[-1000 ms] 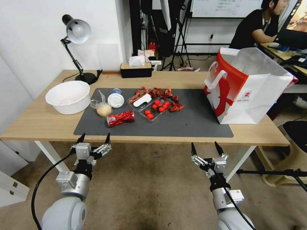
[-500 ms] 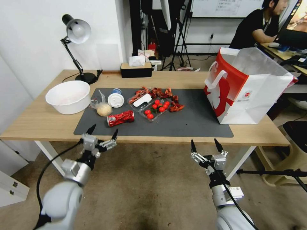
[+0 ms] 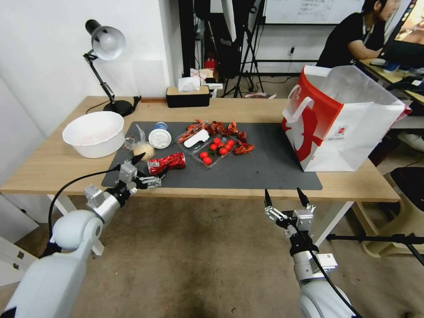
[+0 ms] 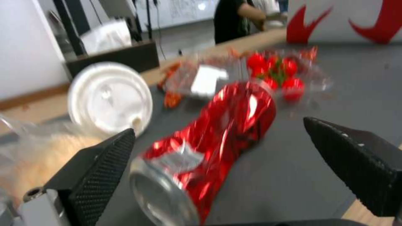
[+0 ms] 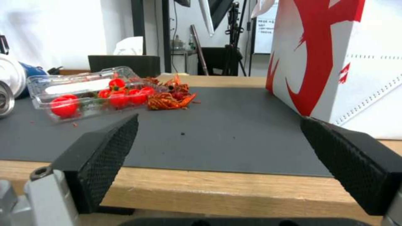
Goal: Pick up the trash from the table and place it into the takeout bag.
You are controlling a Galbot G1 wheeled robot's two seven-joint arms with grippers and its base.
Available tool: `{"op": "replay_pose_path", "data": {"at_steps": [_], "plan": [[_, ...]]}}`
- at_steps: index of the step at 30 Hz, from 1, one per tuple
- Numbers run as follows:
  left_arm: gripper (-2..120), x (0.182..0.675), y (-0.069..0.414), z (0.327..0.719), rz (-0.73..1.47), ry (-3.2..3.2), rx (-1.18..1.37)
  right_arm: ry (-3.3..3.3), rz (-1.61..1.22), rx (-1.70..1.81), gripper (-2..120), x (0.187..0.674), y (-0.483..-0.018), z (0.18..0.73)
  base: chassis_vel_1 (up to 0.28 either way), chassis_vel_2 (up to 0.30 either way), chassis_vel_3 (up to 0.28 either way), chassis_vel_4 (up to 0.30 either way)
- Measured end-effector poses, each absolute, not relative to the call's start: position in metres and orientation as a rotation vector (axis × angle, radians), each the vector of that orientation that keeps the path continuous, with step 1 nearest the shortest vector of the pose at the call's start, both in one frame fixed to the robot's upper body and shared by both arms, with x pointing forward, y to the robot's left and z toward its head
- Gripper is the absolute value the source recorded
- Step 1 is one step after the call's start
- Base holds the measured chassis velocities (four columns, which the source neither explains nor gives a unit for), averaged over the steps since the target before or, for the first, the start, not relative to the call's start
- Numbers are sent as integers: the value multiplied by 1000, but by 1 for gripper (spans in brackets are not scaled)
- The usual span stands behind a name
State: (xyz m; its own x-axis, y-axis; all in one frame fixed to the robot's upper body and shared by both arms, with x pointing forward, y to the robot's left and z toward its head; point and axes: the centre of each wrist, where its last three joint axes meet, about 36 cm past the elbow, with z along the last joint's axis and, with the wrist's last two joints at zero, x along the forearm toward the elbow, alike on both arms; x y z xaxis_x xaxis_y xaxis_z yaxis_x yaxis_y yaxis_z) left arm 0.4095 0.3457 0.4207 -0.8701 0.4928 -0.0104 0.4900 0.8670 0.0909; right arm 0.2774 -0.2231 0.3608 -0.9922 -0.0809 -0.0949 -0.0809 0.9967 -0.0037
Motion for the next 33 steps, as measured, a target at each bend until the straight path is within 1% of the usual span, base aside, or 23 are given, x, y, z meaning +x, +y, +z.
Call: {"op": "replay_pose_path", "data": {"at_steps": [3, 6, 7, 9, 15, 16, 18, 19, 21, 22, 25, 26, 28, 29, 31, 33], "plan": [[100, 420, 354, 418, 143, 3007, 860, 3043, -2, -121, 97, 278, -223, 361, 0, 0, 0, 0], [100, 446, 371, 407, 180, 3048, 1010, 3045, -2, -114, 97, 280, -224, 360, 0, 0, 0, 0], [100, 446, 371, 407, 180, 3048, 1010, 3045, -2, -114, 97, 280, -224, 360, 0, 0, 0, 0], [100, 464, 382, 404, 217, 3076, 1039, 3043, -2, -113, 97, 281, -224, 360, 0, 0, 0, 0], [99, 477, 389, 408, 254, 3102, 1118, 3038, -5, -107, 96, 284, -224, 361, 0, 0, 0, 0], [97, 477, 390, 408, 261, 3104, 1128, 3038, -5, -106, 96, 284, -225, 361, 0, 0, 0, 0], [89, 479, 393, 411, 276, 3102, 1143, 3041, -5, -103, 96, 284, -225, 360, 0, 0, 0, 0], [89, 479, 393, 411, 276, 3102, 1143, 3041, -5, -103, 96, 284, -225, 360, 0, 0, 0, 0], [79, 480, 394, 412, 285, 3101, 1146, 3044, -4, -103, 96, 283, -225, 360, 0, 0, 0, 0], [79, 480, 394, 412, 285, 3101, 1146, 3044, -4, -103, 96, 283, -225, 360, 0, 0, 0, 0], [64, 479, 397, 413, 300, 3104, 1149, 3045, -3, -101, 95, 282, -224, 359, 0, 0, 0, 0], [64, 479, 397, 413, 300, 3104, 1149, 3045, -3, -101, 95, 282, -224, 359, 0, 0, 0, 0], [54, 478, 399, 413, 308, 3108, 1152, 3044, -5, -101, 95, 282, -225, 359, 0, 0, 0, 0], [54, 478, 399, 413, 308, 3108, 1152, 3044, -5, -101, 95, 282, -225, 359, 0, 0, 0, 0], [49, 477, 400, 412, 313, 3108, 1154, 3044, -6, -101, 94, 282, -225, 359, 0, 0, 0, 0], [49, 477, 400, 412, 314, 3107, 1154, 3044, -6, -101, 94, 282, -225, 360, 0, 0, 0, 0]]}}
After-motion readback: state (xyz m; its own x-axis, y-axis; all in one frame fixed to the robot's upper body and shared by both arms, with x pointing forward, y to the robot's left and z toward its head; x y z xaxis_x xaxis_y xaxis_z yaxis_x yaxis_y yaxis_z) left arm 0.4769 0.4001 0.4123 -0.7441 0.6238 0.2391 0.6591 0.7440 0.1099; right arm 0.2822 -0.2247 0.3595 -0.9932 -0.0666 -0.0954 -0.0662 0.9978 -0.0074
